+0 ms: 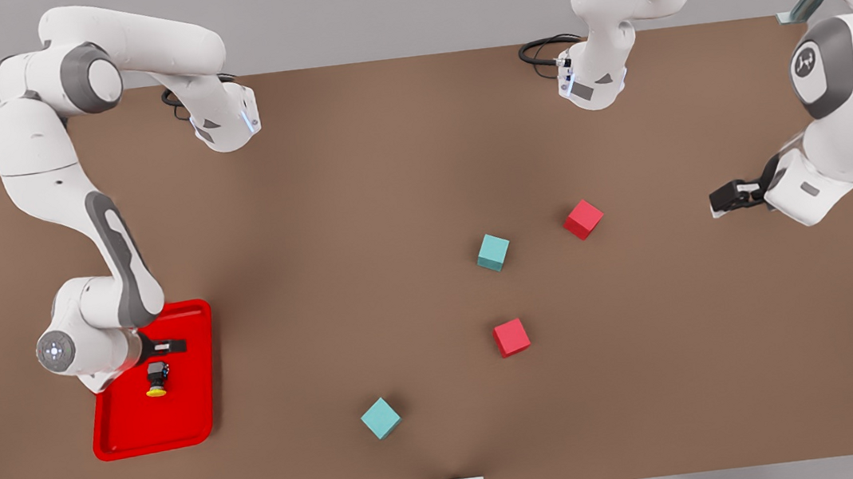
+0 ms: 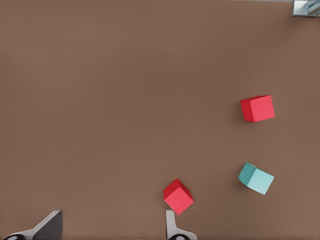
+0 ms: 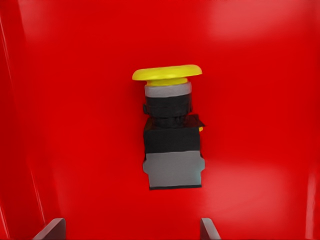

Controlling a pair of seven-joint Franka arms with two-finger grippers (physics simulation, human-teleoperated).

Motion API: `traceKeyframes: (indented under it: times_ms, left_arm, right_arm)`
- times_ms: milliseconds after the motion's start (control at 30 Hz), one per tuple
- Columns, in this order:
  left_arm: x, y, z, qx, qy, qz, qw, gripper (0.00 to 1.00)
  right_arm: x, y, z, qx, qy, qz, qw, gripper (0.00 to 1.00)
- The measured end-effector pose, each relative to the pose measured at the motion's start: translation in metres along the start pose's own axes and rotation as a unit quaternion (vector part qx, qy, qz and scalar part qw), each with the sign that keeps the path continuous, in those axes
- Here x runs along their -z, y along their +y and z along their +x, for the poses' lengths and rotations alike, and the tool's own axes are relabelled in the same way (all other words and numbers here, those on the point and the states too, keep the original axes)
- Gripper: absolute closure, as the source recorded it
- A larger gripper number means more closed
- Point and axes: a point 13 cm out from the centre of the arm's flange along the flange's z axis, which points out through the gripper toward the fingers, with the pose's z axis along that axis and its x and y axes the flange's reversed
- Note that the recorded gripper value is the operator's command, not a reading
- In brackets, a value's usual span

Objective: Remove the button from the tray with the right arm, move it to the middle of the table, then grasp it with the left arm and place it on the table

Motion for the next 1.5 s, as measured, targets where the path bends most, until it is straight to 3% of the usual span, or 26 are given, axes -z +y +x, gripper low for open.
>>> traceKeyframes:
  times_ms: [133, 933, 1500]
  left_arm:
    - [-0.004, 0.0, -0.002, 0.0, 0.001, -0.001, 1.0, 0.0]
    - [-0.004, -0.004, -0.002, -0.003, 0.002, -0.002, 1.0, 0.0]
    - [-0.005, -0.004, -0.001, -0.003, 0.004, -0.002, 1.0, 0.0]
  right_arm:
    - [-0.002, -0.023, -0.004, -0.014, -0.022, 0.002, 1.0, 0.0]
    - [-0.025, -0.024, -0.005, -0.018, -0.024, 0.006, 1.0, 0.0]
    - [0.006, -0.01, -0.075, 0.009, -0.083, 0.011, 0.996, 0.0]
